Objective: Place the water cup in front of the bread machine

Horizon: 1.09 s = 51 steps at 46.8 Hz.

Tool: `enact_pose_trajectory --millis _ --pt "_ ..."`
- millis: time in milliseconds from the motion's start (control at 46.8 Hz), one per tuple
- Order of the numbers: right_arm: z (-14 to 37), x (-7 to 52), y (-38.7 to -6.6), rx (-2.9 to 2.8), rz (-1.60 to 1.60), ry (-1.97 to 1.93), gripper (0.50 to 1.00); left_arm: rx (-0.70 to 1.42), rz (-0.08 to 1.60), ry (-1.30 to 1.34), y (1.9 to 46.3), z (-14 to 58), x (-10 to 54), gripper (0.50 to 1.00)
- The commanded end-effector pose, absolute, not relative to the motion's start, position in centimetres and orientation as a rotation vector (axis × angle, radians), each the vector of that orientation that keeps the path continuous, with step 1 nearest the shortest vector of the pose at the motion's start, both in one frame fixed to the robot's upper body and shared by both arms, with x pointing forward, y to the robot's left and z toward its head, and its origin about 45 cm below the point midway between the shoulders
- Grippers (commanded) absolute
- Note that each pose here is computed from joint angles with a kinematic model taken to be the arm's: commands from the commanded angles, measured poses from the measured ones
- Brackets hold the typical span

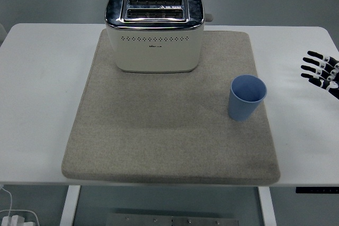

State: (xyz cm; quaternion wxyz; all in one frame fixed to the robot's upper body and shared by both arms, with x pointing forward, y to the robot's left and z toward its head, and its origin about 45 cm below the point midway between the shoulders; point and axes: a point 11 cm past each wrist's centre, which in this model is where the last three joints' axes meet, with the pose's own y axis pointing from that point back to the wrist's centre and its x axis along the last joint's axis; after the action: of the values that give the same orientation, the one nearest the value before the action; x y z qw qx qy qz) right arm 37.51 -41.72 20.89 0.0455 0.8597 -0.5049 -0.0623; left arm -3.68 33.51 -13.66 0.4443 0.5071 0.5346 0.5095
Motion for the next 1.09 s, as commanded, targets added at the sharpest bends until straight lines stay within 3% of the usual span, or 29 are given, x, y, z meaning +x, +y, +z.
enact_pose_trajectory --millis 0,1068 --pt "20.2 36.6 -40.6 2.671 -0.218 -1.512 0.928 1.257 1.263 1.326 33.5 -13.7 -3.7 1.000" --pt "15.7 34.1 -33.3 2.847 -0.459 -1.428 0.928 1.257 1.263 1.326 33.5 -13.7 -3.7 1.000"
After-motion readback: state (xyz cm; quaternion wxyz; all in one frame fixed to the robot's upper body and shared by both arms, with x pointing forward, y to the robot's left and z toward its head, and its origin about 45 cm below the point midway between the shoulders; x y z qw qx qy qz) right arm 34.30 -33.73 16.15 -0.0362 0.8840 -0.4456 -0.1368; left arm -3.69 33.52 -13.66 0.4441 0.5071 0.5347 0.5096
